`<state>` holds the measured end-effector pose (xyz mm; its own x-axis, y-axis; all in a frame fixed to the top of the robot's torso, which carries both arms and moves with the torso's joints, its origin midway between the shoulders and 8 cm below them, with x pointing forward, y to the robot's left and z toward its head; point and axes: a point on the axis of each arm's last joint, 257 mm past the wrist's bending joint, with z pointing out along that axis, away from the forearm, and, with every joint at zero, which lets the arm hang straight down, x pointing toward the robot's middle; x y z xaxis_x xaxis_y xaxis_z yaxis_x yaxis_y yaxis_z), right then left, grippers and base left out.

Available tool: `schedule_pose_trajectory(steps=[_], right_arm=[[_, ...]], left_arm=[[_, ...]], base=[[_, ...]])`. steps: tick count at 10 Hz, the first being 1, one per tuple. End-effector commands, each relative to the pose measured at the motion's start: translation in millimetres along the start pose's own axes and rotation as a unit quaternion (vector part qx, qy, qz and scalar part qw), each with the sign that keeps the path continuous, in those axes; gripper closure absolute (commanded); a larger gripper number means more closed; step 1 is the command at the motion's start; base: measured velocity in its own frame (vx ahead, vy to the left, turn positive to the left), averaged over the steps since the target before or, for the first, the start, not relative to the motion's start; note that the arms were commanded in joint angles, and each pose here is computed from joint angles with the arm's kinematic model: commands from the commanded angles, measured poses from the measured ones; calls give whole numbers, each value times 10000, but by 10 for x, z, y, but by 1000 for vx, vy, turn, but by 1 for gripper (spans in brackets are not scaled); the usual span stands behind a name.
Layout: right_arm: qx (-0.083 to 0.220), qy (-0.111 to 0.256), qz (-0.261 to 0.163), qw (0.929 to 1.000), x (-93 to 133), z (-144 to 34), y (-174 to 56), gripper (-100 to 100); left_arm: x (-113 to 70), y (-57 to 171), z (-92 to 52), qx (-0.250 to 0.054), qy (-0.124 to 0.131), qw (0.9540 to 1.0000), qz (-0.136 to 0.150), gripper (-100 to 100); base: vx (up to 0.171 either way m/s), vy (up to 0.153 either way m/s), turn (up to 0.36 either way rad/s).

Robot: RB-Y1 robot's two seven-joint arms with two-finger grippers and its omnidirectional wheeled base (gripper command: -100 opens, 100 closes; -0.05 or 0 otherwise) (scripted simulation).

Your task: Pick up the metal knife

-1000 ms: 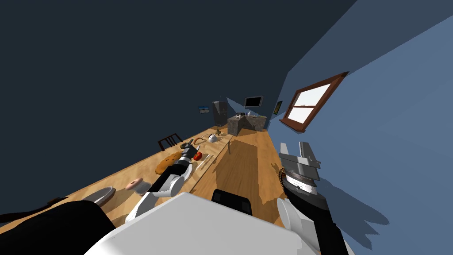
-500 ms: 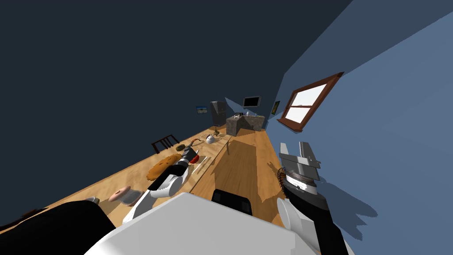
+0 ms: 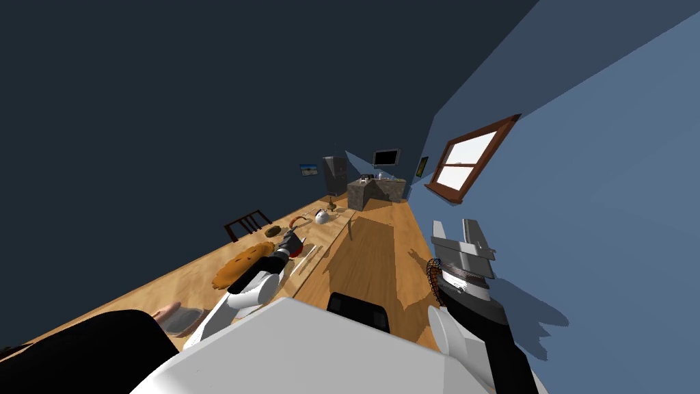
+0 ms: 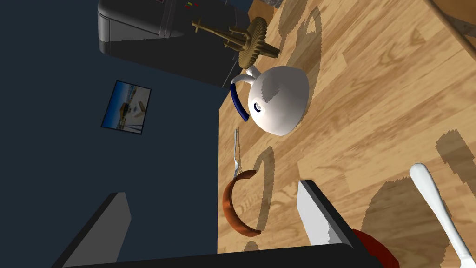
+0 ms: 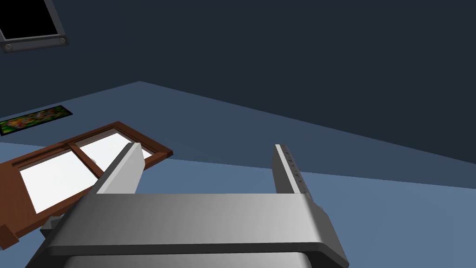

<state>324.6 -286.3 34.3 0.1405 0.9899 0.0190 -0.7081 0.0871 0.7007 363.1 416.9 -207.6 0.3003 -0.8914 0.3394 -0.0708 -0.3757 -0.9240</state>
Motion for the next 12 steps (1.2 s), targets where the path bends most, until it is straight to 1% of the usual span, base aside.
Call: schedule_pose_trajectory(steps=[1, 2, 3, 5, 6, 7, 8, 9, 10, 11, 12], right_arm=[[0, 0, 0, 10000, 0, 0, 0, 0], [0, 0, 0, 10000, 0, 0, 0, 0], [0, 0, 0, 10000, 0, 0, 0, 0], [0, 0, 0, 10000, 0, 0, 0, 0], [0, 0, 0, 10000, 0, 0, 0, 0], [0, 0, 0, 10000, 0, 0, 0, 0], [0, 0, 0, 10000, 0, 0, 0, 0], [0, 0, 0, 10000, 0, 0, 0, 0], [0, 0, 0, 10000, 0, 0, 0, 0], [0, 0, 0, 10000, 0, 0, 0, 0], [0, 0, 0, 10000, 0, 0, 0, 0]], left_arm=[[-240, 181, -41, -318, -246, 9990, -169, -100], [-257, 255, -47, -461, -281, 9984, -171, -100], [-446, 368, -87, -643, -486, 9962, -317, -100], [-464, 453, -102, -810, -528, 9948, -322, -100], [-656, 561, -157, -977, -742, 9913, -465, -100], [-673, 649, -179, -1149, -785, 9891, -473, -100], [-869, 760, -253, -1319, -1013, 9842, -614, -100], [-882, 840, -280, -1478, -1054, 9814, -623, -100], [-1079, 947, -370, -1639, -1291, 9750, -761, -100], [-1090, 1023, -402, -1793, -1330, 9717, -772, -100], [-1286, 1125, -508, -1945, -1575, 9639, -906, -100]], base=[[81, -22, -86], [63, -19, -45], [73, -31, -77], [55, -13, -21], [59, -15, -89], [61, -8, -49], [83, -23, -65], [76, -20, -44], [93, -2, -78], [82, -7, -44], [92, -15, -94]])
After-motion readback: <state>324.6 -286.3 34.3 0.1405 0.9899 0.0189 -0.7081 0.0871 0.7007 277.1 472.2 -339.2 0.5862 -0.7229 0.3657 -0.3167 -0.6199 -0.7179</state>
